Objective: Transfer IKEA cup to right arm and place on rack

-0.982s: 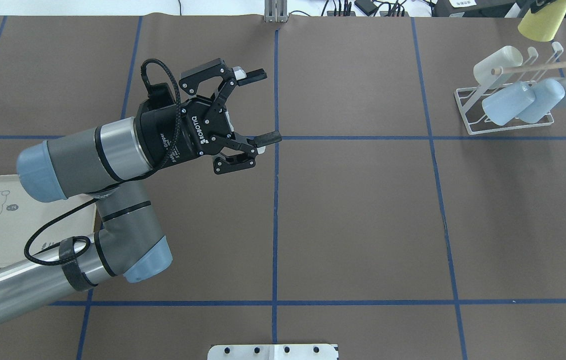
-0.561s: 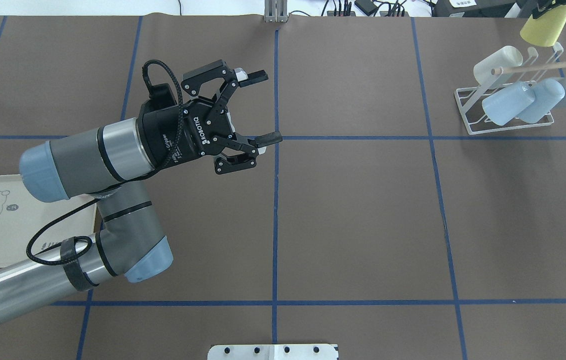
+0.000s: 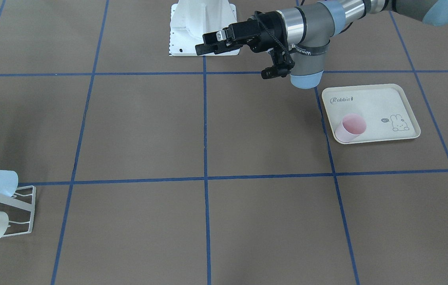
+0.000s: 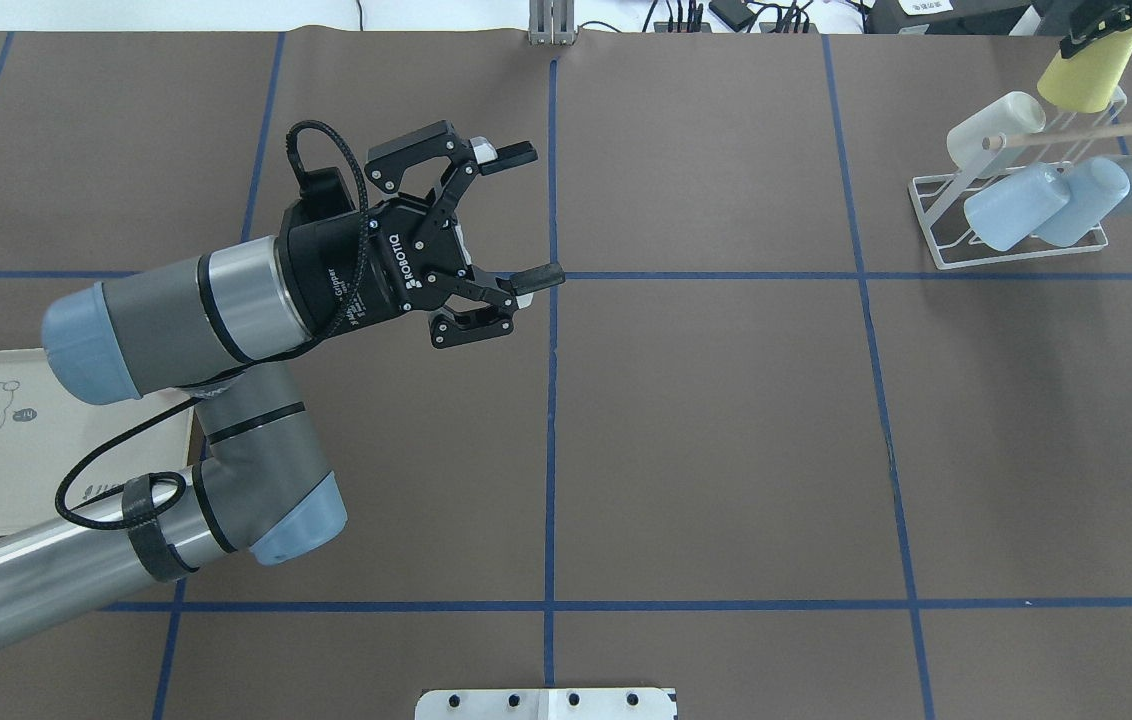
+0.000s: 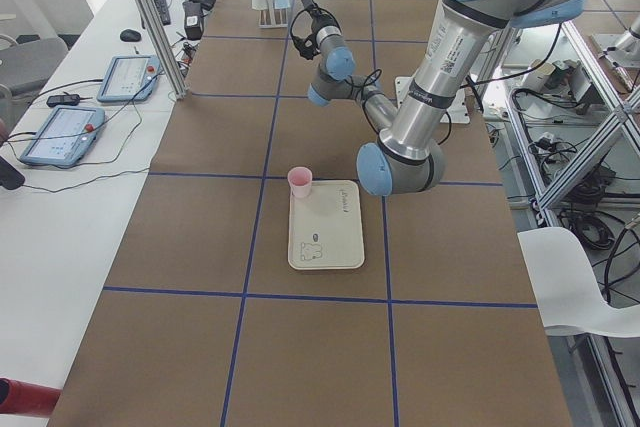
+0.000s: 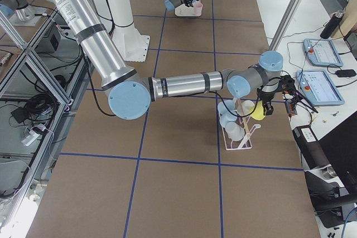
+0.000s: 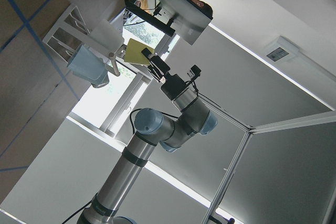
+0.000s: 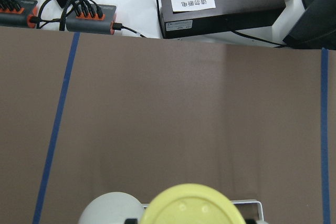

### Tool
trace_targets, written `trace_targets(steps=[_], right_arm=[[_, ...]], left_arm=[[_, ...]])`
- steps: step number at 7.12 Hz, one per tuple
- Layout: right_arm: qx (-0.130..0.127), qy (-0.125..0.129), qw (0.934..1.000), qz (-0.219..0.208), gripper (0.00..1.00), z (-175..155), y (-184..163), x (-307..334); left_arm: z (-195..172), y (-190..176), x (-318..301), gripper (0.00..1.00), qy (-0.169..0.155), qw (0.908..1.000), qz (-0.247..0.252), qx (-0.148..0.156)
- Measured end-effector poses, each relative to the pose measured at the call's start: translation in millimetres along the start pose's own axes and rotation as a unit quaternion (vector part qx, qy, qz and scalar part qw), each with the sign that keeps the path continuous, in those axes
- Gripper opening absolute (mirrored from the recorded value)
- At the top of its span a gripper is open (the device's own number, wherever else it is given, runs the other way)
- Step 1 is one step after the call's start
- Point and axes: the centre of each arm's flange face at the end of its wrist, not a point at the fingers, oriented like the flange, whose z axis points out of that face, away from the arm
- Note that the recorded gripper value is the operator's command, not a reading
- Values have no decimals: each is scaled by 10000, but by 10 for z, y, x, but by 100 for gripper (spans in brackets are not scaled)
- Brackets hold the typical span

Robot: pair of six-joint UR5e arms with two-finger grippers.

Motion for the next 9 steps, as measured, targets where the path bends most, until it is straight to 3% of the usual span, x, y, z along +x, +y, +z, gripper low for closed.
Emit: trace_targets(steps=[9], right_arm=[[-162, 11, 9999, -47, 0, 206, 133, -46]], left_arm=[[-2, 6, 11, 97, 15, 10000, 4, -4]])
